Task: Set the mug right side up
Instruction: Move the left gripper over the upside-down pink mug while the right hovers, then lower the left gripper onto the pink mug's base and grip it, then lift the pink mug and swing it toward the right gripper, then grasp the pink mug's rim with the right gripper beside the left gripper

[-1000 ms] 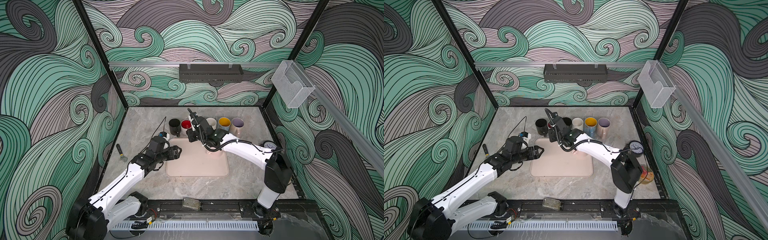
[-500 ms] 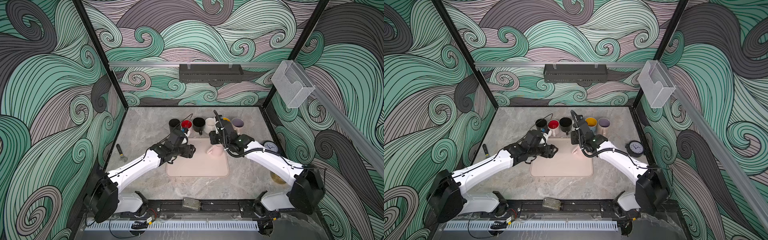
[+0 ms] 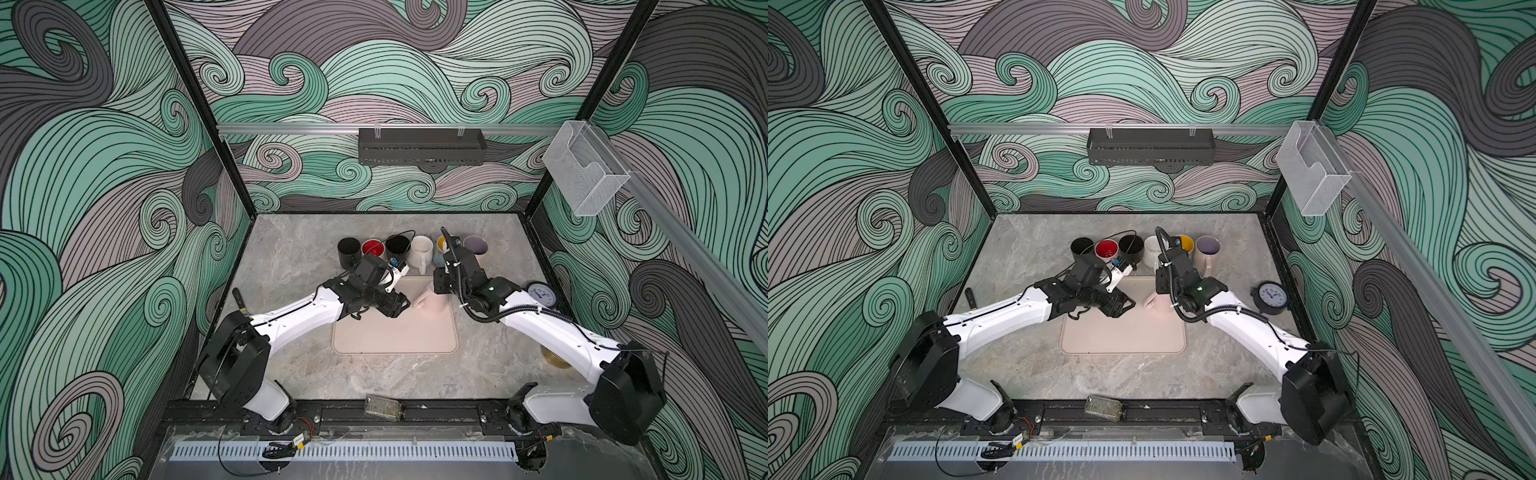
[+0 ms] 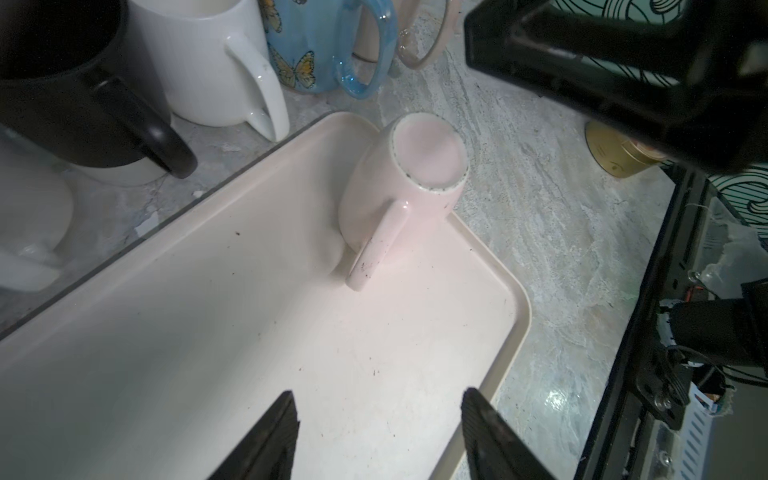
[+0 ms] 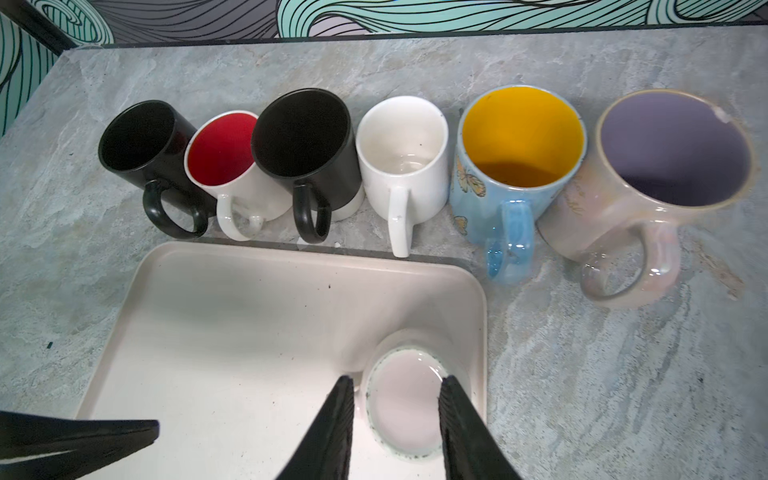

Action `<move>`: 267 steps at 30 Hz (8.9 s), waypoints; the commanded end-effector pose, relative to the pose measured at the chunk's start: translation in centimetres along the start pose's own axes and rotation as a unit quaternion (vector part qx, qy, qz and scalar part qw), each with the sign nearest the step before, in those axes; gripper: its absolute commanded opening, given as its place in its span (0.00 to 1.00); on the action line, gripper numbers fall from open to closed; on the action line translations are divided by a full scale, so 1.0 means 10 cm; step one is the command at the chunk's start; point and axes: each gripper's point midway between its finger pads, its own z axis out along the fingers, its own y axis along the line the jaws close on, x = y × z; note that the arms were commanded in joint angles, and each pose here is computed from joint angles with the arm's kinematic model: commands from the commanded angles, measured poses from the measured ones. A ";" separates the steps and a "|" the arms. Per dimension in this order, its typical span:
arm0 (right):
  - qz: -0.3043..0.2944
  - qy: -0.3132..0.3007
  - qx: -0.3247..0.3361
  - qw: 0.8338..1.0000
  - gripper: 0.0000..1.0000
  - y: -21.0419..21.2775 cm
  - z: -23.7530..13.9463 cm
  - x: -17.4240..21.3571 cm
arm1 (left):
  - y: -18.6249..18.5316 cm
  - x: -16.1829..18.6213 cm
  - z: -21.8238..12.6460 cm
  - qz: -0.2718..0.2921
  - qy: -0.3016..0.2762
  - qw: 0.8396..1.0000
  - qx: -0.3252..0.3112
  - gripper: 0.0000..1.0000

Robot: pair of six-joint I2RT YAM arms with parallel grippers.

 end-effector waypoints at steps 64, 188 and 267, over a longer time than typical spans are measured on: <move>-0.011 -0.020 0.053 0.998 0.35 -0.31 0.01 0.06 | -0.06 0.13 1.07 0.086 0.112 0.989 -0.038 0.52; 0.123 -0.098 -0.034 0.987 0.36 -0.40 -0.28 -0.04 | -0.26 -1.17 -0.94 0.016 -0.168 0.984 -0.050 0.00; 0.232 -0.141 -0.579 0.769 0.24 1.17 -0.86 -1.06 | -0.44 -1.28 -1.19 -0.192 -0.315 0.868 0.332 0.00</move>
